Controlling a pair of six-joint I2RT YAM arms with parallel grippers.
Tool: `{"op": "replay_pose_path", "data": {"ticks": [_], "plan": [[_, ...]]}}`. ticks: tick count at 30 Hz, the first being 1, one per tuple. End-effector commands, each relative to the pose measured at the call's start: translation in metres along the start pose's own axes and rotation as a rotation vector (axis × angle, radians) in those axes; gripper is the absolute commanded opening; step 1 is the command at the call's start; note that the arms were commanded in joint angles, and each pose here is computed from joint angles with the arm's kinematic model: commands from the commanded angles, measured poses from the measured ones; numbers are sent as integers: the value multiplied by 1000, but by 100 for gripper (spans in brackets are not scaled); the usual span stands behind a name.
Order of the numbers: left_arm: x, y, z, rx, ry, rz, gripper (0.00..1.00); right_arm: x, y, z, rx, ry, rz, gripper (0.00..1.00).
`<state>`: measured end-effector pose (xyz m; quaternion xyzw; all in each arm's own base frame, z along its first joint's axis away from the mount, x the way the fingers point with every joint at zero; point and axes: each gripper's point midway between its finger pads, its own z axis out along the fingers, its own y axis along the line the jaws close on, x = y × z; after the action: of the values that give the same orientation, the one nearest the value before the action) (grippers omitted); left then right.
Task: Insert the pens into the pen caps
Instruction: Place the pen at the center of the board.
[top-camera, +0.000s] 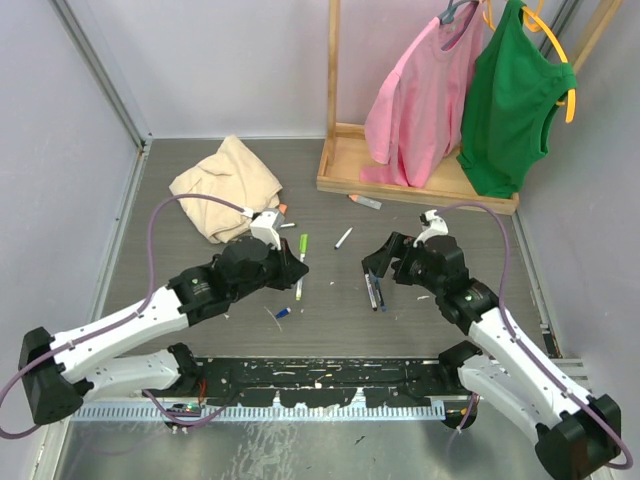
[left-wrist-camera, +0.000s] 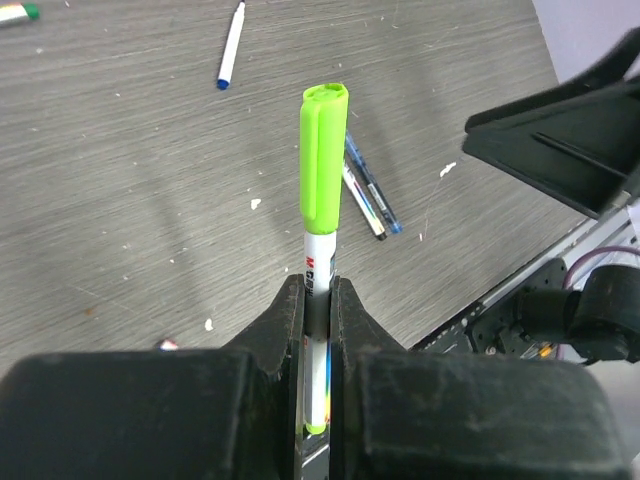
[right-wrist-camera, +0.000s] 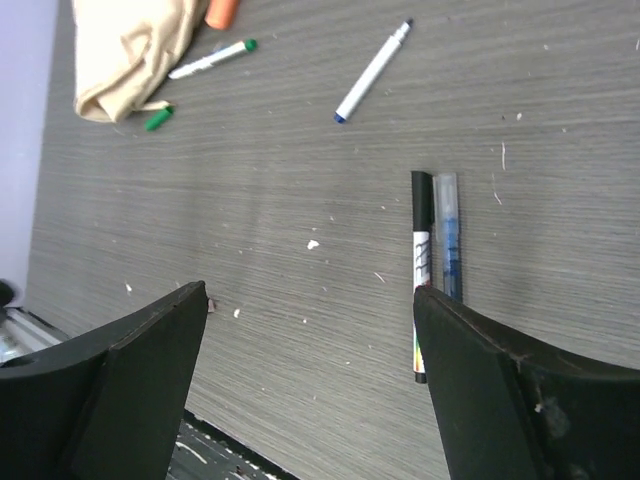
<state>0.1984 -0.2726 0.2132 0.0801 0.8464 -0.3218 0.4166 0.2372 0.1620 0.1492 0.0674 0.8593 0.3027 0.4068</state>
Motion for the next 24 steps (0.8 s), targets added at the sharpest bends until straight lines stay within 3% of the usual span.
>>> {"op": "replay_pose_path", "data": {"ticks": [1,9,24], "plan": [[-28,-22,18,73,-145,-130,0,-26,14,-15,-50,-124,3,90],[-14,-45,58,123,-198,-270,0,-38,1,-30,34,-198,31,92],[65,-35,154,-115,39,-346,1,-50,-10,-49,94,-284,83,92]]}}
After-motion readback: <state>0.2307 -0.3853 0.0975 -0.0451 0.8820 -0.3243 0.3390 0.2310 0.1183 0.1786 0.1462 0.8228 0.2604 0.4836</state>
